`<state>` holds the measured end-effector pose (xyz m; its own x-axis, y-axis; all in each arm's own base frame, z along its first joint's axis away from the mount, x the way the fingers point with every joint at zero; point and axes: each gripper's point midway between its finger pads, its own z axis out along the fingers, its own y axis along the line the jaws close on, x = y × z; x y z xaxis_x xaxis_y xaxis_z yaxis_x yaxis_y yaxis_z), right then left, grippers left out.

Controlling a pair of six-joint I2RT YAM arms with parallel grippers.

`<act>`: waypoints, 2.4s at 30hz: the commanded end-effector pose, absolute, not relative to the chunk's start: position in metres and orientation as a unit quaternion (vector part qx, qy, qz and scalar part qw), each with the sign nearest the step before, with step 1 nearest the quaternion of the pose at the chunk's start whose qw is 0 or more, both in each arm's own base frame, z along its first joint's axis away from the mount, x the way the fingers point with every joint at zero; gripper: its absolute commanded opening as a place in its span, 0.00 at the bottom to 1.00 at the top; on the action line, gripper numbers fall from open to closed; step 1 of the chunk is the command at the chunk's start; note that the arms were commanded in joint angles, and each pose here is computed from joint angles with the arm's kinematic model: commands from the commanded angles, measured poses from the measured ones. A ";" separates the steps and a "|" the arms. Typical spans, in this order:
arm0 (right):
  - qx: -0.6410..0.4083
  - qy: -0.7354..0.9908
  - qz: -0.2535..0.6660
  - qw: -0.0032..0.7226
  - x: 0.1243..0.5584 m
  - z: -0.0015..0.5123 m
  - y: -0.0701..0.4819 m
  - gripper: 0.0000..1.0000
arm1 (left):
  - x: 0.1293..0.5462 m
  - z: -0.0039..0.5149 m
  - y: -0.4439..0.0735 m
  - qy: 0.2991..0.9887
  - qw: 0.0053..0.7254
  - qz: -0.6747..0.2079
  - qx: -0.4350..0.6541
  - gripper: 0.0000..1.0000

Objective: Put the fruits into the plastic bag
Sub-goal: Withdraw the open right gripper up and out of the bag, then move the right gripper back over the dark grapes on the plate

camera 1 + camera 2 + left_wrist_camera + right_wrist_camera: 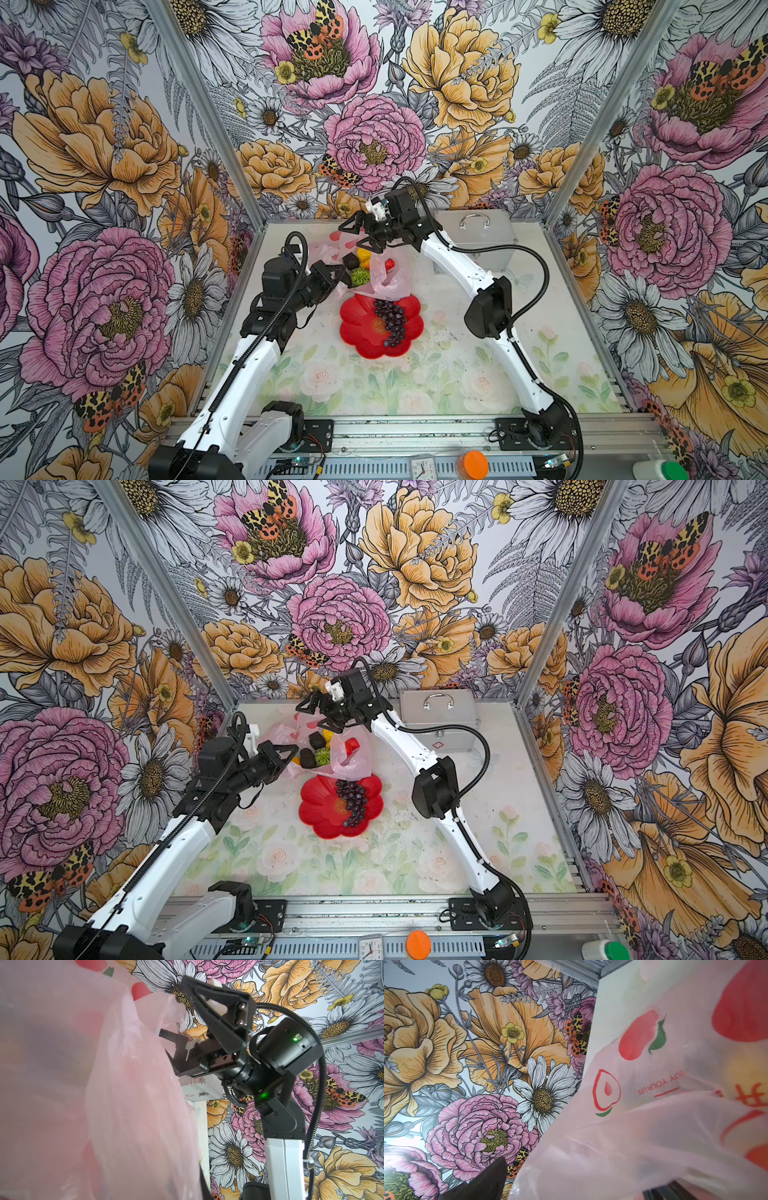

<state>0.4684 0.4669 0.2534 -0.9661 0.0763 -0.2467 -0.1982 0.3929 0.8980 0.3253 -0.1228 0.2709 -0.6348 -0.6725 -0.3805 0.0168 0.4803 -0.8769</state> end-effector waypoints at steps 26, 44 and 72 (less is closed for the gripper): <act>-0.165 0.831 0.414 0.334 0.372 0.331 0.328 1.00 | 0.319 0.274 -0.125 0.779 0.375 -0.461 -0.199 0.00; -0.232 0.899 0.242 0.280 0.300 0.230 0.292 0.98 | 0.322 0.272 -0.129 0.780 0.366 -0.466 -0.202 0.00; -0.341 0.912 0.155 0.166 0.293 0.110 0.364 0.96 | 0.318 0.269 -0.124 0.782 0.368 -0.459 -0.205 0.00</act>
